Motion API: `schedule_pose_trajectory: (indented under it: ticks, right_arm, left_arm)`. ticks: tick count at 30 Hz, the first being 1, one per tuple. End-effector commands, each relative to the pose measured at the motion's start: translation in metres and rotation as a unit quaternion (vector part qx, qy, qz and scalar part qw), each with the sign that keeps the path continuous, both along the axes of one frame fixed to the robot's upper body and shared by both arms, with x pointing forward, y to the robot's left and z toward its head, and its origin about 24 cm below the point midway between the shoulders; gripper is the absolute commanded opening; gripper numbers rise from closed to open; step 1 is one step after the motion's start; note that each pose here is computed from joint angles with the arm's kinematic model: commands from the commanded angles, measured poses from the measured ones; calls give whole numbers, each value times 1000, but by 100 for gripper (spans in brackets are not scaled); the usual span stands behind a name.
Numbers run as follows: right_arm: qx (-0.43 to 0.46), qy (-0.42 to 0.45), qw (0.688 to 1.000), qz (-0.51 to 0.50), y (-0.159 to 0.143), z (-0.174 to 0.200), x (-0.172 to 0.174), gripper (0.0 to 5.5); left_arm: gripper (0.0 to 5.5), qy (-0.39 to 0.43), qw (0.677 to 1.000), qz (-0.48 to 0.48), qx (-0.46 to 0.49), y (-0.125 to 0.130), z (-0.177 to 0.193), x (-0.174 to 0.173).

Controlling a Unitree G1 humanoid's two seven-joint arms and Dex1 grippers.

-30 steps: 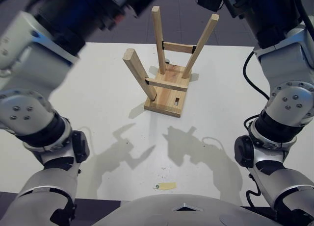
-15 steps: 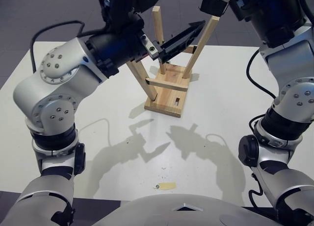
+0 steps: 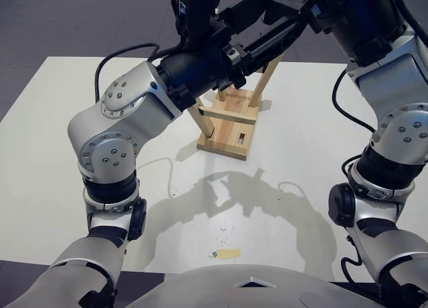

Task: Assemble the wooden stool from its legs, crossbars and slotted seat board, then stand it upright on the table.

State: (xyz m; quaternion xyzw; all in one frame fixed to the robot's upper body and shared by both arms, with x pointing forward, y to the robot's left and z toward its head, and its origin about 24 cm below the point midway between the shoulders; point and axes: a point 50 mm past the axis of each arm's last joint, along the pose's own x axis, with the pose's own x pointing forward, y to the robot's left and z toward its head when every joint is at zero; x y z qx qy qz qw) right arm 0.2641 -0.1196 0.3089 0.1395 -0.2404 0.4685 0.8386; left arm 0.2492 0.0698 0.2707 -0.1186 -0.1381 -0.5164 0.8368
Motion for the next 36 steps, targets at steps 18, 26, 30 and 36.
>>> schedule_pose_trajectory:
  ticks: [18,26,30,36]
  right_arm:
    - [8,-15,1000,10,8,1,-5,102]
    - [11,-17,1000,16,9,-1,-6,102]
    - [-2,-23,1000,4,9,-2,-4,102]
    - [-4,-32,999,-11,9,-1,0,102]
  left_arm:
    - [198,40,990,103,87,-13,-14,29]
    - [137,38,990,100,91,-14,-15,30]
    - [123,37,990,94,94,-14,-17,27]
    - [212,34,993,90,61,-9,-10,18]
